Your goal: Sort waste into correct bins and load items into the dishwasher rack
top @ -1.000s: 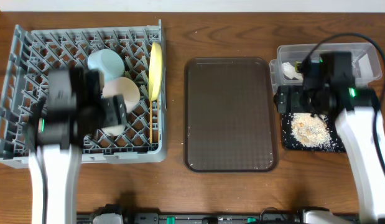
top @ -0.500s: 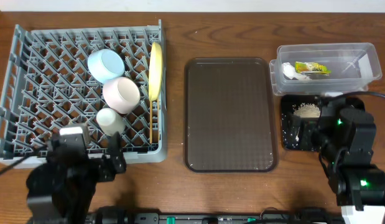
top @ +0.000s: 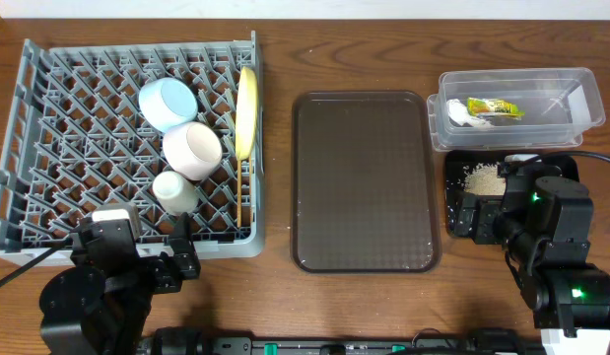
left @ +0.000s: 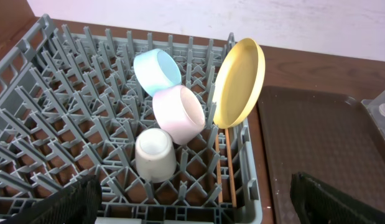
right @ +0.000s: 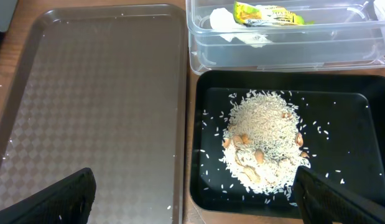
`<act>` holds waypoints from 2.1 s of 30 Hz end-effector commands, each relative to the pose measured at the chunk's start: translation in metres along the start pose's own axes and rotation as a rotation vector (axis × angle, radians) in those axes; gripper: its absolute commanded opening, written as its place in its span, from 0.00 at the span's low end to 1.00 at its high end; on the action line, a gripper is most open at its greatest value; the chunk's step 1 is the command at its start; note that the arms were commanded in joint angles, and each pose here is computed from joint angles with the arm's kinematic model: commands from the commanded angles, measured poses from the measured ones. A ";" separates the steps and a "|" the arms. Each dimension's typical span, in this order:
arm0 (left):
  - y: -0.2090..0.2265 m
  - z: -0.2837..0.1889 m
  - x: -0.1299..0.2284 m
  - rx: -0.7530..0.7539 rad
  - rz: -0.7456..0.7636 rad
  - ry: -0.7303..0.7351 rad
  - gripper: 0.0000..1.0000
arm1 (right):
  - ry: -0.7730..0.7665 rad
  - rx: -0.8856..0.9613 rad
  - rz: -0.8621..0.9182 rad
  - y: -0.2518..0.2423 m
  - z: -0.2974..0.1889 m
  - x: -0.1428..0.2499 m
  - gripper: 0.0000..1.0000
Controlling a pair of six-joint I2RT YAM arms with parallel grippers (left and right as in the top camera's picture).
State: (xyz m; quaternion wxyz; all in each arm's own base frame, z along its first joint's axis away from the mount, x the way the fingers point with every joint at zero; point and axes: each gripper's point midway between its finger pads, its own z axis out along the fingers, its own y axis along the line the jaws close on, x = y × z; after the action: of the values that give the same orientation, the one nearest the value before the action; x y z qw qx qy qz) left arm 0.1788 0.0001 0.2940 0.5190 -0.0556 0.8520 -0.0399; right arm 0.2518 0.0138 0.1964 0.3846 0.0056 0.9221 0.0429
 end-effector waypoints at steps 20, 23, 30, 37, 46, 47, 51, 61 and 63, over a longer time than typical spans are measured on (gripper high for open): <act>0.003 0.001 0.002 -0.013 0.007 0.006 0.98 | -0.461 -0.033 -0.057 0.007 -0.018 -0.008 0.99; 0.003 0.001 0.002 -0.013 0.007 0.006 0.98 | -0.580 -0.078 -0.076 0.014 -0.015 -0.004 0.99; 0.003 0.001 0.002 -0.013 0.007 0.006 0.98 | -0.843 -0.160 -0.124 0.027 -0.020 -0.007 0.99; 0.003 0.001 0.002 -0.013 0.007 0.006 0.98 | -0.862 -0.052 -0.077 0.005 -0.004 0.005 0.99; 0.003 0.001 0.002 -0.013 0.007 0.006 0.98 | -0.696 -0.046 -0.061 0.001 0.025 0.033 0.99; 0.003 0.001 0.002 -0.013 0.007 0.006 0.98 | -0.694 -0.046 -0.060 0.001 0.025 0.033 0.99; 0.003 0.001 0.002 -0.013 0.007 0.006 0.98 | -0.695 -0.047 -0.061 0.001 0.025 0.033 0.99; 0.003 0.001 0.002 -0.013 0.007 0.006 0.98 | -0.695 -0.046 -0.061 0.001 0.025 0.033 0.99; 0.003 0.001 0.002 -0.013 0.007 0.006 0.98 | -0.694 -0.046 -0.060 0.001 0.025 0.033 0.99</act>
State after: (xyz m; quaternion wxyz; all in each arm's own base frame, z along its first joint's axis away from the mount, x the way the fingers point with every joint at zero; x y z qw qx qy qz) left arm 0.1790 0.0007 0.2923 0.5171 -0.0565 0.8532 -0.0386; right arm 0.2459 0.0205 0.1567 0.6777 -0.0214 0.7332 0.0513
